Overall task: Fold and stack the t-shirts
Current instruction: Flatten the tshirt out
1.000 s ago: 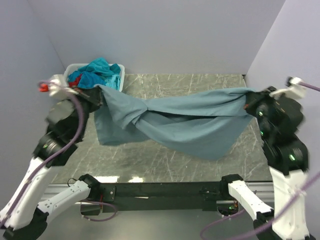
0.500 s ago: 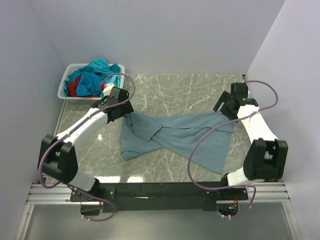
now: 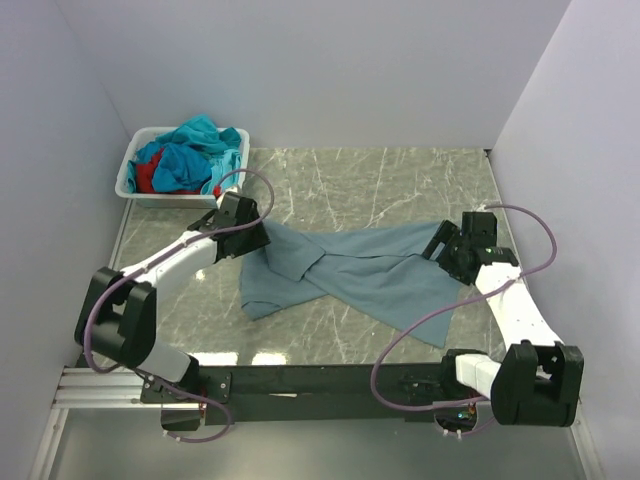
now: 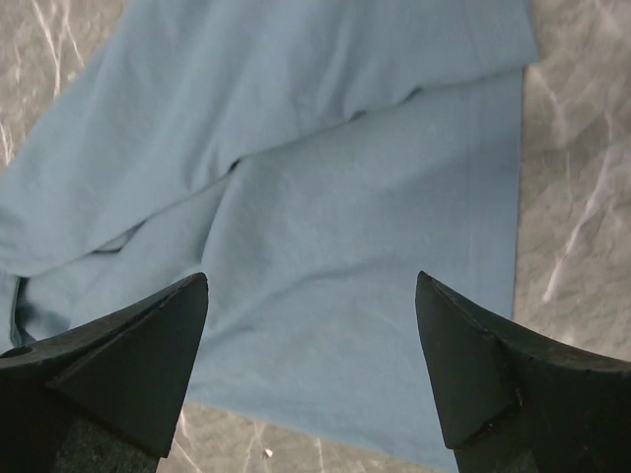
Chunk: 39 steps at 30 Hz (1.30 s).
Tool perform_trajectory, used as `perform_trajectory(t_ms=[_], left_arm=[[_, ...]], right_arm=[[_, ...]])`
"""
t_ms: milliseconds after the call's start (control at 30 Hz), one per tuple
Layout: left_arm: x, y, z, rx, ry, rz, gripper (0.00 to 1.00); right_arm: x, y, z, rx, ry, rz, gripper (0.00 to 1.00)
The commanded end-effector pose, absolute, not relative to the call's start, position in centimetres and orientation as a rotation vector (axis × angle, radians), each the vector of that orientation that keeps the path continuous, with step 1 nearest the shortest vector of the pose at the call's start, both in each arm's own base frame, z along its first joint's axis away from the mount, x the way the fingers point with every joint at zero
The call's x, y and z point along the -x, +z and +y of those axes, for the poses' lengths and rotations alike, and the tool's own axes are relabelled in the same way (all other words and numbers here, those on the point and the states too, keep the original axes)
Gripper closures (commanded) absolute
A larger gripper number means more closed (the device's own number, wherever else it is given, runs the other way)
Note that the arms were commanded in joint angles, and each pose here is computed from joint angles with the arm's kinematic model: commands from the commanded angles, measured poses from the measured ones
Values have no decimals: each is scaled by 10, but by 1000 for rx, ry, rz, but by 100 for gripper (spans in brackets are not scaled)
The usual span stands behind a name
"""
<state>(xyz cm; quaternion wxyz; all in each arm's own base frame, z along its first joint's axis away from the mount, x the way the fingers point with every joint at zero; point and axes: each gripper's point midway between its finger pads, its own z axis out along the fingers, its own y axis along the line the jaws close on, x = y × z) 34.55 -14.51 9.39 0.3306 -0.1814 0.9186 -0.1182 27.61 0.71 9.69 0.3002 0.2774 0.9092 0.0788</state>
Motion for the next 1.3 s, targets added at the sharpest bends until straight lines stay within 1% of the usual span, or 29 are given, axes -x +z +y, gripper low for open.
perform_trajectory(t_ms=[0,33,133,267,433,600,700,767,800,833,933,1000,1033,1133,1200,1267], left_arm=[[-365,101,-152,473,-422,2344,42],[-368,94,-148,493,-417,2356,52],[-374,84,-145,491,-413,2375,60],[-382,77,-149,469,-426,2389,64],[-387,69,-150,454,-412,2408,63],[-392,65,-157,433,-443,2418,66],[-393,65,-157,435,-445,2416,72],[-393,66,-157,436,-442,2422,90],[-393,68,-160,424,-458,2426,97],[-392,71,-160,421,-466,2422,99],[-386,84,-158,416,-467,2410,99],[-374,86,-153,442,-449,2440,99],[-372,95,-142,471,-391,2406,99],[-356,103,-126,541,-324,2394,99],[-339,98,-116,599,-266,2434,99],[-333,101,-103,636,-197,2421,99]], right_arm=[[-278,112,11,-720,263,2347,8],[-277,112,11,-718,259,2350,8],[-273,107,10,-725,242,2369,9],[-274,105,9,-732,234,2378,9],[-275,104,8,-740,226,2383,9],[-273,102,6,-743,210,2388,9],[-272,99,6,-747,207,2394,9],[-270,95,5,-755,202,2403,9],[-269,94,5,-754,200,2406,9],[-269,93,5,-757,197,2407,9],[-264,90,4,-765,184,2421,9],[-258,89,4,-770,173,2437,10],[-254,88,3,-774,166,2448,10],[-247,88,4,-784,164,2460,10],[-238,88,5,-809,160,2477,10],[-229,87,6,-822,159,2503,10]])
